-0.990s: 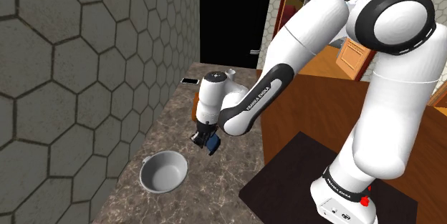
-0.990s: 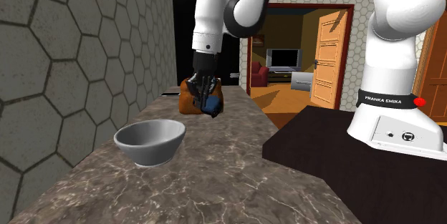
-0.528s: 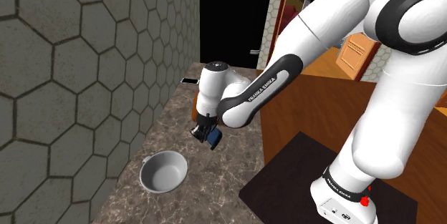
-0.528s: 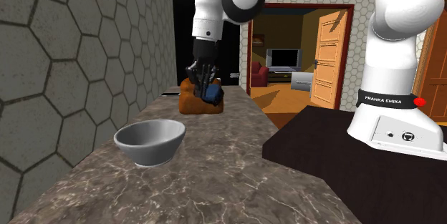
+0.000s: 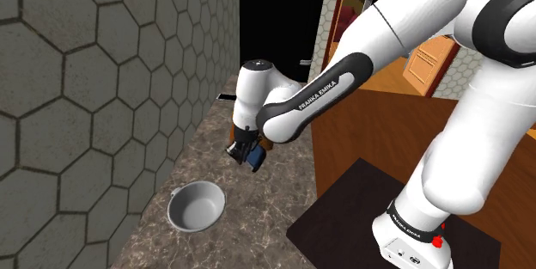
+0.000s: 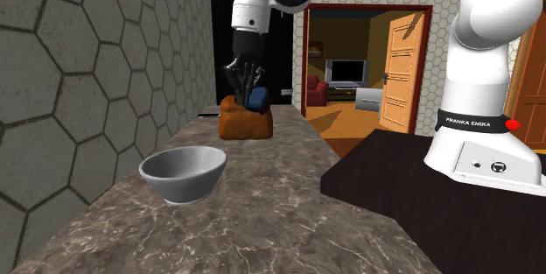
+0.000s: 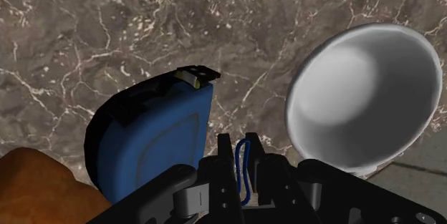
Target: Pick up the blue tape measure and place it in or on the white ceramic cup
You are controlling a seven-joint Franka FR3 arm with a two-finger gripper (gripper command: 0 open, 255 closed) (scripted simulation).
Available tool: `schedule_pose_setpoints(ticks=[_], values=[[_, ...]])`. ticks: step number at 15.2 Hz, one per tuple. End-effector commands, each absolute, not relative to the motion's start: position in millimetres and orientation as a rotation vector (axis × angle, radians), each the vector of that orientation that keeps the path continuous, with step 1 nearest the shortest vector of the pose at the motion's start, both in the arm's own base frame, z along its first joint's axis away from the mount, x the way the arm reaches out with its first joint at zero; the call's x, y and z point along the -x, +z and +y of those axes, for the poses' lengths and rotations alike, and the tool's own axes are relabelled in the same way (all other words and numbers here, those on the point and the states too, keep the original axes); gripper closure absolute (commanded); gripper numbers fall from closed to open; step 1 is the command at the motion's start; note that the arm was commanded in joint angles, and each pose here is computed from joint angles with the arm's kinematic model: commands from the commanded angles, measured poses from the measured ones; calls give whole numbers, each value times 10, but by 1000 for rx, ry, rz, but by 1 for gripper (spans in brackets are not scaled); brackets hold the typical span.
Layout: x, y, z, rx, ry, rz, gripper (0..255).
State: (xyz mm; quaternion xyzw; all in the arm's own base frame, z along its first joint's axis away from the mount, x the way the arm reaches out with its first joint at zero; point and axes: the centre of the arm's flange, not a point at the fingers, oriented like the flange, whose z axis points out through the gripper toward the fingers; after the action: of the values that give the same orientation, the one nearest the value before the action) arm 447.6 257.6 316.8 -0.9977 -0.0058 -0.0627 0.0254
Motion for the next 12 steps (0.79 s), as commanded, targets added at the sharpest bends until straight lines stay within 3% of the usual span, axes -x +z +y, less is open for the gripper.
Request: schedule_pose_setpoints(ticks=[1,12], values=[[-4475,3205,2767,3084,-194,-17,255],[-4474,3252,4131,3084,-194,-17,255]])
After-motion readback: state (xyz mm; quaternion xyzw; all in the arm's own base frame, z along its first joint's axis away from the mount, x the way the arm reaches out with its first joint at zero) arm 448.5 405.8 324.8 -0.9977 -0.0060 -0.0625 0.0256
